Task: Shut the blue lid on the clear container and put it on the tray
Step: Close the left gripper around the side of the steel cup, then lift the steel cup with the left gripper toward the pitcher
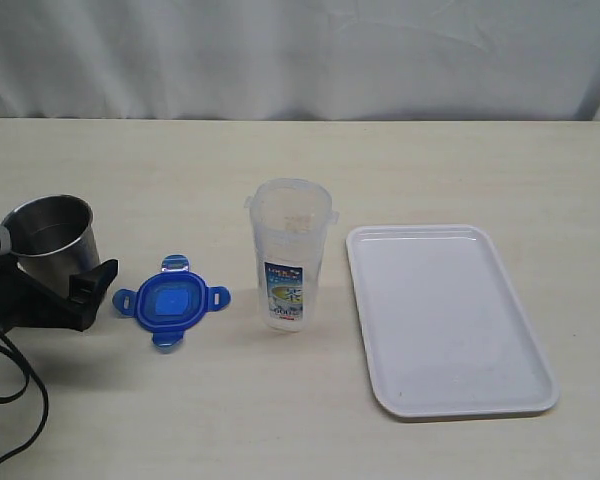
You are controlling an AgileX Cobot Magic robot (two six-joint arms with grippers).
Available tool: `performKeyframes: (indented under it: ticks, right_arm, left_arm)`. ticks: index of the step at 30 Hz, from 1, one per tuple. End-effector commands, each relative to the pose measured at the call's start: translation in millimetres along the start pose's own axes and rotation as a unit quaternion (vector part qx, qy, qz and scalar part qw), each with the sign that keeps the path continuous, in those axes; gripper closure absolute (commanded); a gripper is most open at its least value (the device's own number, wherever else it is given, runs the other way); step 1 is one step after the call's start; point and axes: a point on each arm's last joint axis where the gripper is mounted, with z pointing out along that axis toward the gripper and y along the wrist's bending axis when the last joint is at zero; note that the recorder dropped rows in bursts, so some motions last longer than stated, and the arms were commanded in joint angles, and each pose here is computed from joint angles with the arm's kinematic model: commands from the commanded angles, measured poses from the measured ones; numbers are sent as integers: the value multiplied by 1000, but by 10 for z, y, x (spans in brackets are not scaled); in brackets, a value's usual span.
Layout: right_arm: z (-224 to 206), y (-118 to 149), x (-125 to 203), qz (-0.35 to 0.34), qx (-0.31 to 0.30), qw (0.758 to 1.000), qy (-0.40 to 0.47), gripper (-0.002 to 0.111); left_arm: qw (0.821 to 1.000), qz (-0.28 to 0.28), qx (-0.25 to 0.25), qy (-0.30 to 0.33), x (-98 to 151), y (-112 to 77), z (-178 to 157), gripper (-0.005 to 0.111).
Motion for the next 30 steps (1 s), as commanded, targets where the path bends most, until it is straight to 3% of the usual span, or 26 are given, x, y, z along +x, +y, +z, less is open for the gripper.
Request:
performKeyframes:
  ticks: [1, 5, 10, 16, 28, 30]
  right_arm:
    - [-1, 0, 1, -5, 0, 1000, -3, 104]
    - [-1, 0, 1, -5, 0, 1000, -3, 104]
    - [-1, 0, 1, -5, 0, 1000, -3, 104]
    - [-1, 0, 1, -5, 0, 1000, -3, 104]
    - [-1, 0, 1, -5, 0, 1000, -3, 104]
    - [-1, 0, 1, -5, 0, 1000, -3, 104]
  left_arm:
    - [1000, -4, -4, -9, -18, 9, 10, 2]
    - [1000, -4, -4, -9, -18, 9, 10, 7]
    - [1000, -2, 0, -9, -18, 3, 10, 66]
    - [1000, -2, 0, -9, -18, 2, 10, 96]
    - [1000, -23, 16, -9, -19, -27, 10, 101]
    - [999, -19, 27, -9, -19, -47, 9, 107]
